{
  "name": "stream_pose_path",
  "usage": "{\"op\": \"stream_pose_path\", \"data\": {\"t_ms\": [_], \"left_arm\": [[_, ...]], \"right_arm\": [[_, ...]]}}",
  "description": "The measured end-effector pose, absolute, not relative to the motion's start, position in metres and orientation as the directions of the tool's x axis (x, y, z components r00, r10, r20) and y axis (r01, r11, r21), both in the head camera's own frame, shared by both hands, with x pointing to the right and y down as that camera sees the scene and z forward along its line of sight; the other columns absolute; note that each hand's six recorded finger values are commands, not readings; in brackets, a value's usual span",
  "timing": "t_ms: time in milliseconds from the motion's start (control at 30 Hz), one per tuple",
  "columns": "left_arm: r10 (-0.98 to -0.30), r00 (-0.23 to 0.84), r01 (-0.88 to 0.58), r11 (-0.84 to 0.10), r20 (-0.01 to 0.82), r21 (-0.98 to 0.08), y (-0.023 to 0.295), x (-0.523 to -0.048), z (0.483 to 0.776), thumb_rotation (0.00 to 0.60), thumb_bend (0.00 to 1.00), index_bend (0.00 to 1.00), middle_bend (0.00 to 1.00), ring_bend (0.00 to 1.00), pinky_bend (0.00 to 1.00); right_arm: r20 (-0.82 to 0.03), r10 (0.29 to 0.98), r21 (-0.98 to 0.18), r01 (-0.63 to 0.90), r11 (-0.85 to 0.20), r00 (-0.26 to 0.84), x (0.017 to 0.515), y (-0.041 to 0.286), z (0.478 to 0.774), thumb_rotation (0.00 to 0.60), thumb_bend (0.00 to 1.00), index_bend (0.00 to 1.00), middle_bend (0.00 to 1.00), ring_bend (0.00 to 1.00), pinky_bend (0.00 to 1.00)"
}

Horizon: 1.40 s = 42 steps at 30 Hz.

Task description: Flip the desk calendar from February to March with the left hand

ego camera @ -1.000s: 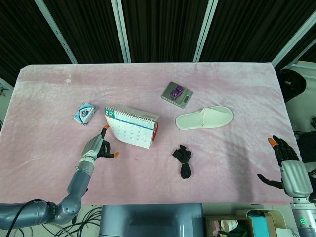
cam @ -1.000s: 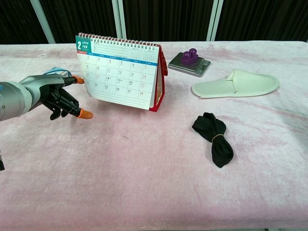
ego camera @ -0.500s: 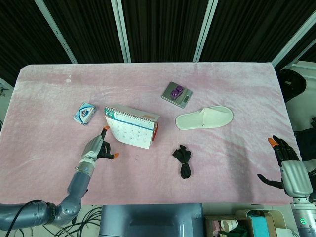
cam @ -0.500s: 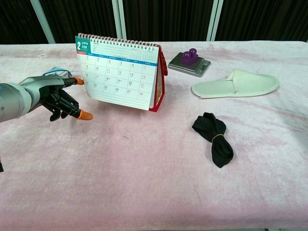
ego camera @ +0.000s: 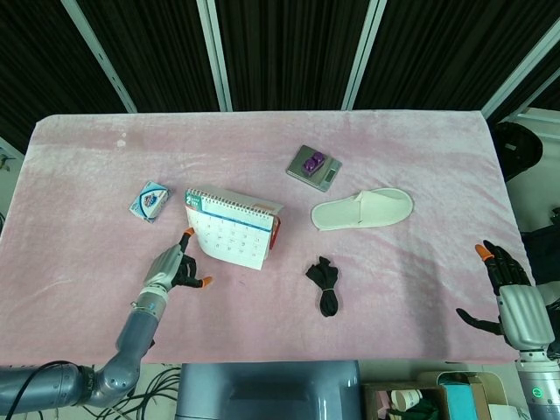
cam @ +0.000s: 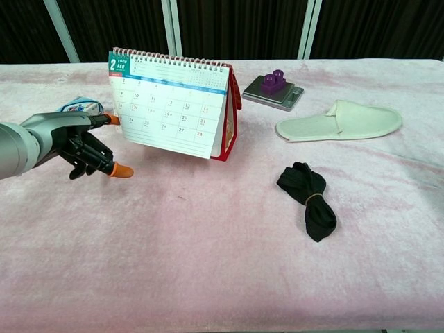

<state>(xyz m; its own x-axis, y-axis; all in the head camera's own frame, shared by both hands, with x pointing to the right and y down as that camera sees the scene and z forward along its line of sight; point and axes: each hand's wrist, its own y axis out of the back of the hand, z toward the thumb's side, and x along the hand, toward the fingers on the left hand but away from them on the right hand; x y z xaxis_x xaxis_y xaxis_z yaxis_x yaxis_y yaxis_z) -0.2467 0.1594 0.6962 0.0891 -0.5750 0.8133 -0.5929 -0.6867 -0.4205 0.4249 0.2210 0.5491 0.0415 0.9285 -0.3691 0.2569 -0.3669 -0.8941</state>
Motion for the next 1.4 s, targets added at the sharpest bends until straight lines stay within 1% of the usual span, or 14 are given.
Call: {"op": "stream_pose_path", "data": {"t_ms": [467,600,733,800,900,967,1067,1167,1233,1267,1367,1400], "left_arm": [[-0.621,0.183,-0.551,-0.707,0.762,-0.443,0.154,-0.224,0.67,0.6,0.22,0.0,0.76,0.7,0.79],[-0.657,0.22,-0.528,-0.701,0.721,-0.479,0.149,-0.216,0.658,0.6,0.23,0.02,0.71,0.64,0.75],[-0.717,0.266,-0.489,-0.677,0.644,-0.551,0.143,-0.207,0.642,0.6,0.23,0.14,0.67,0.58,0.7],[-0.754,0.298,-0.461,-0.651,0.586,-0.603,0.139,-0.202,0.631,0.6,0.23,0.17,0.66,0.57,0.68],[-0.801,0.349,-0.425,-0.598,0.486,-0.68,0.136,-0.193,0.613,0.6,0.23,0.21,0.64,0.55,0.66],[-0.826,0.383,-0.402,-0.552,0.414,-0.73,0.134,-0.188,0.601,0.6,0.23,0.22,0.62,0.53,0.63],[-0.851,0.421,-0.366,-0.477,0.315,-0.799,0.13,-0.181,0.587,0.6,0.22,0.22,0.59,0.49,0.58],[-0.859,0.445,-0.309,-0.411,0.251,-0.858,0.125,-0.177,0.58,0.6,0.19,0.2,0.53,0.43,0.51],[-0.859,0.453,-0.266,-0.383,0.236,-0.884,0.12,-0.175,0.58,0.6,0.15,0.15,0.46,0.37,0.44],[-0.858,0.458,-0.236,-0.368,0.231,-0.899,0.115,-0.173,0.58,0.6,0.14,0.14,0.43,0.35,0.43],[-0.854,0.463,-0.163,-0.343,0.235,-0.925,0.104,-0.168,0.581,0.6,0.08,0.08,0.33,0.27,0.35],[-0.853,0.463,-0.143,-0.34,0.241,-0.93,0.1,-0.166,0.582,0.6,0.05,0.05,0.29,0.22,0.31]], "right_arm": [[-0.37,0.928,-0.893,0.259,-0.367,0.041,0.425,0.221,0.549,0.6,0.01,0.0,0.0,0.0,0.1],[-0.371,0.928,-0.893,0.26,-0.368,0.041,0.425,0.221,0.549,0.6,0.01,0.0,0.0,0.0,0.1],[-0.371,0.928,-0.893,0.26,-0.369,0.042,0.425,0.221,0.549,0.6,0.01,0.0,0.0,0.0,0.1],[-0.371,0.928,-0.892,0.261,-0.368,0.042,0.425,0.221,0.549,0.6,0.01,0.0,0.0,0.0,0.1],[-0.37,0.928,-0.893,0.261,-0.368,0.041,0.425,0.222,0.549,0.6,0.01,0.0,0.0,0.0,0.1],[-0.37,0.928,-0.892,0.262,-0.367,0.04,0.425,0.221,0.549,0.6,0.01,0.0,0.0,0.0,0.1],[-0.371,0.928,-0.892,0.263,-0.368,0.039,0.425,0.221,0.549,0.6,0.01,0.0,0.0,0.0,0.1],[-0.371,0.928,-0.892,0.265,-0.368,0.039,0.425,0.221,0.549,0.6,0.01,0.0,0.0,0.0,0.1],[-0.371,0.928,-0.892,0.265,-0.367,0.038,0.425,0.221,0.549,0.6,0.02,0.0,0.0,0.0,0.1],[-0.371,0.928,-0.892,0.265,-0.367,0.038,0.425,0.221,0.549,0.6,0.02,0.0,0.0,0.0,0.1],[-0.37,0.929,-0.891,0.269,-0.365,0.035,0.426,0.221,0.549,0.6,0.02,0.0,0.0,0.0,0.1],[-0.369,0.929,-0.891,0.271,-0.364,0.034,0.426,0.221,0.549,0.6,0.02,0.0,0.0,0.0,0.1]]}}
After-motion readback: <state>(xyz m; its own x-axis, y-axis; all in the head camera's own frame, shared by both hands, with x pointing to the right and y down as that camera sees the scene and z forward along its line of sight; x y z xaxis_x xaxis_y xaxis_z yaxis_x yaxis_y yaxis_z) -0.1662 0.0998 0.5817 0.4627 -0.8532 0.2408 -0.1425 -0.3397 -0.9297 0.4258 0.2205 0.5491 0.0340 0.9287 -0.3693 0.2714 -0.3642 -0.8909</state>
